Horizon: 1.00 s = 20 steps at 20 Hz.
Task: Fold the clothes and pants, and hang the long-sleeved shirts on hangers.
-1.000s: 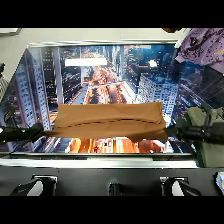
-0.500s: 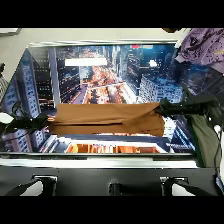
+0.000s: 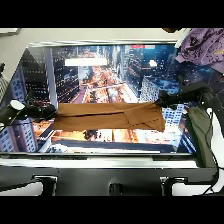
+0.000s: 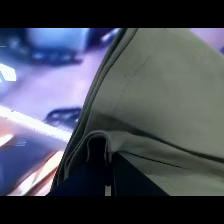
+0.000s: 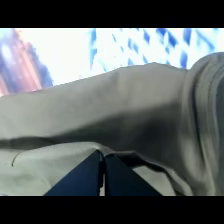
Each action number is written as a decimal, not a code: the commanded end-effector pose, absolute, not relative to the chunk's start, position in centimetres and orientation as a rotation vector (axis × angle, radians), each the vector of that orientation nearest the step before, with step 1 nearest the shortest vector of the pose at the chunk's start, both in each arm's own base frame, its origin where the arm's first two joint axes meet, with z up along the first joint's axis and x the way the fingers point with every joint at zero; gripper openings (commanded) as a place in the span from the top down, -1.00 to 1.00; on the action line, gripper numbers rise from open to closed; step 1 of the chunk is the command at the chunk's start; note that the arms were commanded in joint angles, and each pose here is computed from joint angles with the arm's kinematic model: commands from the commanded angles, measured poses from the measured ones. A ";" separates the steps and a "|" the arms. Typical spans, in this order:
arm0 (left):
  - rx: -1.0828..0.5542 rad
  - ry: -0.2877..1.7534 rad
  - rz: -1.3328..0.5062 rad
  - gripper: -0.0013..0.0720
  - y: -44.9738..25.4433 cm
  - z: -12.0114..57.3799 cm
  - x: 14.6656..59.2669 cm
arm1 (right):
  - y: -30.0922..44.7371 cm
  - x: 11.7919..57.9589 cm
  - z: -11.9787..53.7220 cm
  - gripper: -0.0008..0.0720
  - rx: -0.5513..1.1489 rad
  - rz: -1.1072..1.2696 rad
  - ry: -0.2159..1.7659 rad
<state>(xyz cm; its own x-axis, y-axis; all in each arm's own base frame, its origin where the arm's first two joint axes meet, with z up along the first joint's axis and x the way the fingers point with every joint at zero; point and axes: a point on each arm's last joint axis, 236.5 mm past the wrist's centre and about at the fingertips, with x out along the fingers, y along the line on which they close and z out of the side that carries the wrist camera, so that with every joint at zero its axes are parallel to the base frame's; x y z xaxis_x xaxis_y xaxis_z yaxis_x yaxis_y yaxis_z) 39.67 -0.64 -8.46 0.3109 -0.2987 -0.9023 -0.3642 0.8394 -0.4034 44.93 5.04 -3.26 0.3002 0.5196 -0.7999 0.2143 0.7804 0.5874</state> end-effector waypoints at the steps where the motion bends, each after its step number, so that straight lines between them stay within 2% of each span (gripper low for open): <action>1: -0.580 1.312 0.009 0.92 -2.1 -10.0 41.1 | 4.8 45.0 -5.5 0.89 0.689 0.211 1.329; 4: -0.580 1.310 -0.004 0.86 -2.6 -10.1 42.1 | 4.6 45.2 -6.3 0.84 0.694 0.202 1.336; 5: -0.577 1.297 -0.009 0.55 -2.6 -9.6 42.5 | 4.7 45.1 -6.1 0.47 0.706 0.199 1.341; 6: -0.575 1.286 -0.015 0.15 -2.6 -9.0 43.0 | 4.8 44.9 -5.5 0.10 0.710 0.207 1.356; 7: -0.570 1.276 -0.023 -0.15 -2.5 -8.1 43.4 | 4.9 44.5 -4.5 0.02 0.673 0.240 1.375; 9: -0.564 1.268 -0.043 -0.34 -2.1 -6.1 44.2 | 3.6 43.8 -2.8 -0.34 0.541 0.258 1.409; 10: -0.556 1.273 -0.052 -0.34 -1.8 -5.2 44.3 | 2.3 43.7 -2.4 -0.36 0.485 0.235 1.409; 13: -0.540 1.288 -0.055 -0.34 -0.8 -3.6 44.4 | -0.3 42.9 -2.2 -0.47 0.577 0.229 1.414; 16: -0.546 1.285 -0.050 -0.34 -0.4 -3.3 44.4 | -3.1 41.6 -3.4 -0.50 0.716 0.228 1.424; 17: -0.552 1.285 -0.046 -0.34 -0.4 -3.3 44.5 | -3.7 41.3 -3.9 -0.56 0.755 0.226 1.421; 18: -0.552 1.285 -0.046 -0.34 -0.4 -3.3 44.5 | -4.2 41.0 -4.6 -0.79 0.795 0.222 1.426; 20: -0.552 1.285 -0.046 -0.34 -0.4 -3.3 44.4 | -4.3 40.8 -5.9 -0.85 0.849 0.237 1.428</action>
<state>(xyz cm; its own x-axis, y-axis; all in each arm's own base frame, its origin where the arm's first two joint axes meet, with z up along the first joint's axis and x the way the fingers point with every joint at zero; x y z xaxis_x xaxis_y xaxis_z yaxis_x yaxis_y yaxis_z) 44.52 -0.51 -3.44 0.3040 -0.3318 -0.8930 -0.2647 0.8711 -0.4137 41.41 -3.63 -4.77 0.1681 0.5602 -0.8111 0.3033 0.7535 0.5833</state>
